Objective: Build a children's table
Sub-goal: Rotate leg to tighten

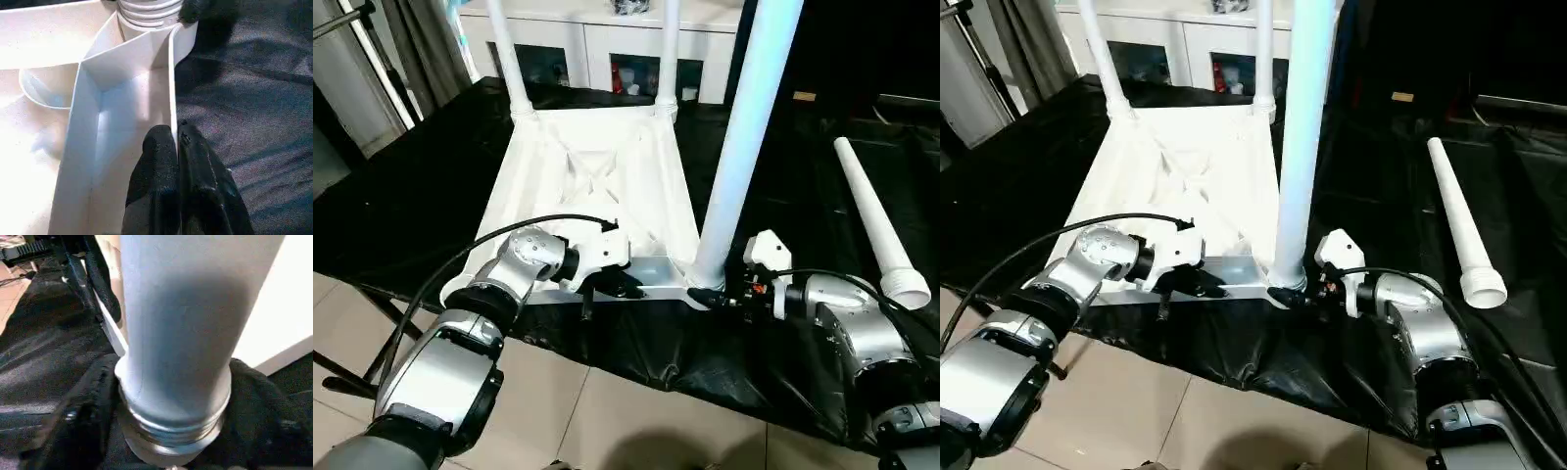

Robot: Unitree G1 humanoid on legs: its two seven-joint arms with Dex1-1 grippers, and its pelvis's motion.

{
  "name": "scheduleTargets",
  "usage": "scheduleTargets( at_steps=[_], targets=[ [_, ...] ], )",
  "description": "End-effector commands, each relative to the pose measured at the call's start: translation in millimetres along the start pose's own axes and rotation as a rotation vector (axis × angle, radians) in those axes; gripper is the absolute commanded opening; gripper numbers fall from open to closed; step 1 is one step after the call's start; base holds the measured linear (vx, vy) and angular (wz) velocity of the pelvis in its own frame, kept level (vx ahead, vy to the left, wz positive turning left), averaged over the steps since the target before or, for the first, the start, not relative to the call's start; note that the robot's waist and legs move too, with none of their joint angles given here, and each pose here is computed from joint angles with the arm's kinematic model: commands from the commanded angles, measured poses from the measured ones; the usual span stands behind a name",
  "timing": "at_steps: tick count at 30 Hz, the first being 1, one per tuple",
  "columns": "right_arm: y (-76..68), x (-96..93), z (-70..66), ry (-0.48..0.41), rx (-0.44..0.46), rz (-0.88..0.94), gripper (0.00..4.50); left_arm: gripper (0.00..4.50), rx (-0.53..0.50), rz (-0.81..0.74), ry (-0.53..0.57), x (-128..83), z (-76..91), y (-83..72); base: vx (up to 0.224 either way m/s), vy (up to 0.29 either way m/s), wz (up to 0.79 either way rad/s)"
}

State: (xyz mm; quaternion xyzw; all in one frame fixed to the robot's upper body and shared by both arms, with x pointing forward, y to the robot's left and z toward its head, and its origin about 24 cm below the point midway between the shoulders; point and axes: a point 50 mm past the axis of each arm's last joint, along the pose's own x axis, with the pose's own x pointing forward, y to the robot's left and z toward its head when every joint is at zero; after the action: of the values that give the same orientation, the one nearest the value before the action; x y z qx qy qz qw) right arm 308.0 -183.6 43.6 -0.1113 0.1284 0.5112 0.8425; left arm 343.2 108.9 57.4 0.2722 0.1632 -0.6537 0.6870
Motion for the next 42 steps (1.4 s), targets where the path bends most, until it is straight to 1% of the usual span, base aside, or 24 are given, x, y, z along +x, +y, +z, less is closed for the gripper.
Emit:
scheduleTargets(
  at_steps=[1, 3, 6, 8, 9, 10, 11, 12, 14, 15, 17, 22, 26, 27, 30, 33, 38, 42],
  targets=[
    [1.9, 4.2, 2.2, 0.007, -0.014, 0.037, 2.91, 0.00, 0.038, -0.023, 0.027, -1.3, 3.3, 1.8, 0.000, 0.000, 0.00],
    [2.6, 4.8, 3.3, 0.001, -0.017, 0.043, 2.82, 0.00, 0.036, -0.026, 0.024, -1.4, 2.8, 1.4, 0.000, 0.000, 0.00],
    [9.0, 5.9, 3.5, -0.004, -0.020, 0.080, 2.74, 0.00, 0.031, -0.042, 0.015, -0.5, 1.0, -1.3, 0.000, 0.000, 0.00],
    [9.9, 6.4, 3.4, -0.001, -0.040, 0.080, 2.73, 0.00, 0.030, -0.048, 0.015, -0.2, 0.5, -2.0, 0.000, 0.000, 0.00],
    [9.2, 7.0, 3.4, -0.001, -0.052, 0.065, 3.08, 0.00, 0.031, -0.050, 0.017, -0.1, 0.3, -2.3, 0.000, 0.000, 0.00],
    [8.6, 7.5, 3.5, -0.001, -0.060, 0.055, 3.08, 0.00, 0.032, -0.052, 0.019, 0.0, 0.1, -2.4, 0.000, 0.000, 0.00],
    [8.6, 7.5, 3.5, -0.001, -0.060, 0.055, 3.29, 0.00, 0.032, -0.052, 0.019, 0.0, 0.1, -2.4, 0.000, 0.000, 0.00],
    [7.7, 7.8, 3.9, -0.012, -0.034, 0.051, 3.43, 0.00, 0.032, -0.054, 0.018, 0.1, 0.1, -2.6, 0.000, 0.000, 0.00],
    [6.3, 8.1, 4.7, -0.026, -0.008, 0.044, 3.49, 0.00, 0.033, -0.057, 0.019, 0.3, 0.3, -2.7, 0.000, 0.000, 0.00],
    [6.2, 8.1, 4.8, -0.026, -0.011, 0.041, 3.57, 0.00, 0.034, -0.057, 0.019, 0.3, 0.3, -2.6, 0.000, 0.000, 0.00],
    [5.1, 9.0, 5.8, -0.020, -0.053, 0.020, 3.57, 0.00, 0.036, -0.058, 0.020, 0.5, 0.8, -2.5, 0.000, 0.000, 0.00],
    [5.8, 9.6, 6.2, -0.019, -0.070, 0.022, 3.57, 0.00, 0.038, -0.064, 0.021, 0.5, 0.8, -2.7, 0.000, 0.000, 0.00],
    [5.7, 9.6, 6.8, -0.030, -0.062, 0.024, 3.57, 0.00, 0.039, -0.064, 0.023, 0.0, 0.5, -2.7, 0.000, 0.000, 0.00],
    [5.5, 9.7, 7.1, -0.033, -0.063, 0.021, 3.31, 0.00, 0.039, -0.064, 0.023, 0.0, 0.4, -2.8, 0.000, 0.000, 0.00],
    [5.2, 10.3, 8.1, -0.040, -0.063, 0.020, 3.18, 0.00, 0.037, -0.065, 0.025, -0.4, -0.2, -3.0, 0.000, 0.000, 0.00],
    [5.6, 10.9, 8.5, -0.045, -0.064, 0.023, 2.86, 0.00, 0.035, -0.065, 0.025, -0.6, -0.6, -3.1, 0.000, 0.000, 0.00],
    [7.1, 11.8, 8.9, -0.052, -0.063, 0.031, 2.73, 0.00, 0.032, -0.066, 0.029, -1.1, -1.5, -3.3, 0.000, 0.000, 0.00],
    [8.5, 12.5, 8.0, -0.063, -0.047, 0.021, 2.72, 0.00, 0.026, -0.063, 0.036, -1.1, -3.0, -3.7, 0.000, 0.000, 0.00]
  ],
)
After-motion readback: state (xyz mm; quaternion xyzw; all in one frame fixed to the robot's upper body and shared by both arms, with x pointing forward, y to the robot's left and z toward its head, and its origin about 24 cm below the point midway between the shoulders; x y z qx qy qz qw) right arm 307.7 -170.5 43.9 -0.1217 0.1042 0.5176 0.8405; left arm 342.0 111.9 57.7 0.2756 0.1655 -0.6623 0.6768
